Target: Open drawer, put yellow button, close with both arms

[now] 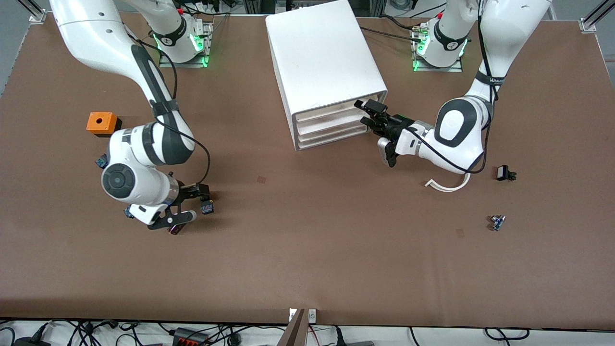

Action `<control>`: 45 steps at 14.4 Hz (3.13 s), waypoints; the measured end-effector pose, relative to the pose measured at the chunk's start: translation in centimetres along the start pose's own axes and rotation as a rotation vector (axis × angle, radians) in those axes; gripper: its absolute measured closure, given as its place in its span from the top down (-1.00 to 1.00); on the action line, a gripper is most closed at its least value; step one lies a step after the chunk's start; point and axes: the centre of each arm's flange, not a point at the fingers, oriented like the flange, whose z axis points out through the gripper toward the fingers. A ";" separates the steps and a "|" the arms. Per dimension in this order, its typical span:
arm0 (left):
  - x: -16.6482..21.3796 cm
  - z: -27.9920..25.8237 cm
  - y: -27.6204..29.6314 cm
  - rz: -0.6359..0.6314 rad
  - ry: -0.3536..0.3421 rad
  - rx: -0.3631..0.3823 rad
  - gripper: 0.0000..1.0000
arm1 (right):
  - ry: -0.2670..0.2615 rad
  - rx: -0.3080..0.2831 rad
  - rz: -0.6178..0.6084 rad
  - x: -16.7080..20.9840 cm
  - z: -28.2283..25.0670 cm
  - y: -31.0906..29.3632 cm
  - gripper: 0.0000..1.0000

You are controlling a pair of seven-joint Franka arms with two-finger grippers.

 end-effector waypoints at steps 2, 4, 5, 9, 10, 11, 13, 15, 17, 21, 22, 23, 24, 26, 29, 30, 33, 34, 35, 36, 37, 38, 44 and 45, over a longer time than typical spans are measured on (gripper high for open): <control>-0.1 0.9 0.1 0.023 -0.015 -0.007 0.60 | 0.018 -0.019 -0.025 0.5 0.8 -1.0 1.00; -0.1 1.4 0.1 0.033 -0.021 -0.008 0.51 | 0.033 -0.031 -0.037 0.8 1.7 -1.3 1.00; -0.1 1.5 0.2 0.036 -0.024 -0.009 0.33 | 0.037 -0.033 -0.040 0.9 2.3 -1.4 1.00; 0.0 2.0 0.4 0.042 -0.031 -0.010 0.12 | 0.046 -0.036 -0.040 1.3 4.5 -1.2 1.00; 0.1 2.3 0.5 0.045 -0.036 -0.010 0.00 | 0.040 -0.036 -0.040 1.3 5.1 -1.2 1.00; 0.1 2.6 0.6 0.047 -0.042 -0.010 -0.20 | 0.034 -0.036 -0.041 1.3 5.6 -1.3 1.00; 0.2 3.2 0.7 0.056 -0.049 -0.008 -0.65 | 0.022 -0.036 -0.044 1.2 6.5 -1.5 1.00; 0.2 3.3 0.7 0.079 -0.050 -0.009 -0.68 | 0.013 -0.037 -0.045 1.2 7.2 -1.5 1.00; 0.2 3.3 0.6 0.086 -0.050 -0.010 -0.68 | 0.010 -0.037 -0.045 1.1 7.5 -1.5 0.95; 0.8 3.3 1.0 0.105 -0.049 -0.006 -0.68 | 0.019 -0.037 -0.046 1.3 7.4 -1.6 0.62; 1.1 3.3 1.1 0.112 -0.052 0.001 -0.68 | 0.023 -0.038 -0.047 1.3 7.4 -1.6 0.61; 1.3 3.2 1.1 0.121 -0.062 0.016 -0.68 | 0.025 -0.038 -0.047 1.3 7.4 -1.6 0.47; 1.7 2.9 1.2 0.132 -0.071 0.031 -0.68 | 0.027 -0.038 -0.047 1.3 7.3 -1.6 0.26; 2.7 2.0 1.2 0.149 -0.072 0.051 -0.68 | 0.029 -0.038 -0.048 1.4 7.3 -1.6 -0.11; 3.7 0.4 0.3 0.153 -0.056 0.055 -0.68 | 0.043 -0.039 -0.051 1.7 6.7 -1.7 -0.19; 4.2 -0.4 -0.1 0.157 -0.049 0.062 -0.68 | 0.055 -0.040 -0.052 2.0 6.2 -1.7 -0.19; 5.5 -4.6 -0.8 0.178 -0.015 0.107 -0.68 | 0.089 -0.042 -0.054 2.7 4.1 -1.7 -0.19; 5.8 -6.0 -1.2 0.181 0.002 0.114 -0.68 | 0.096 -0.042 -0.055 2.8 3.1 -1.7 -0.19; 6.1 -7.0 -1.6 0.182 0.015 0.113 -0.68 | 0.102 -0.041 -0.056 2.8 1.7 -1.8 -0.19; 6.3 -7.3 -1.9 0.181 0.018 0.109 -0.68 | 0.101 -0.040 -0.057 2.8 0.2 -2.0 -0.19; 6.5 -7.4 -2.1 0.177 0.021 0.110 -0.60 | 0.095 -0.039 -0.060 2.8 -1.8 -2.3 -0.19; 6.7 -7.4 -2.2 0.175 0.021 0.109 -0.60 | 0.085 -0.038 -0.064 2.8 -4.4 -2.6 -0.19; 6.7 -11.8 -1.1 0.077 0.048 0.184 0.43 | 0.096 -0.032 -0.122 1.9 -18.8 -7.1 -0.19; 6.5 -13.0 -0.3 0.026 0.045 0.199 0.61 | 0.108 -0.033 -0.140 1.9 -19.3 -8.5 -0.19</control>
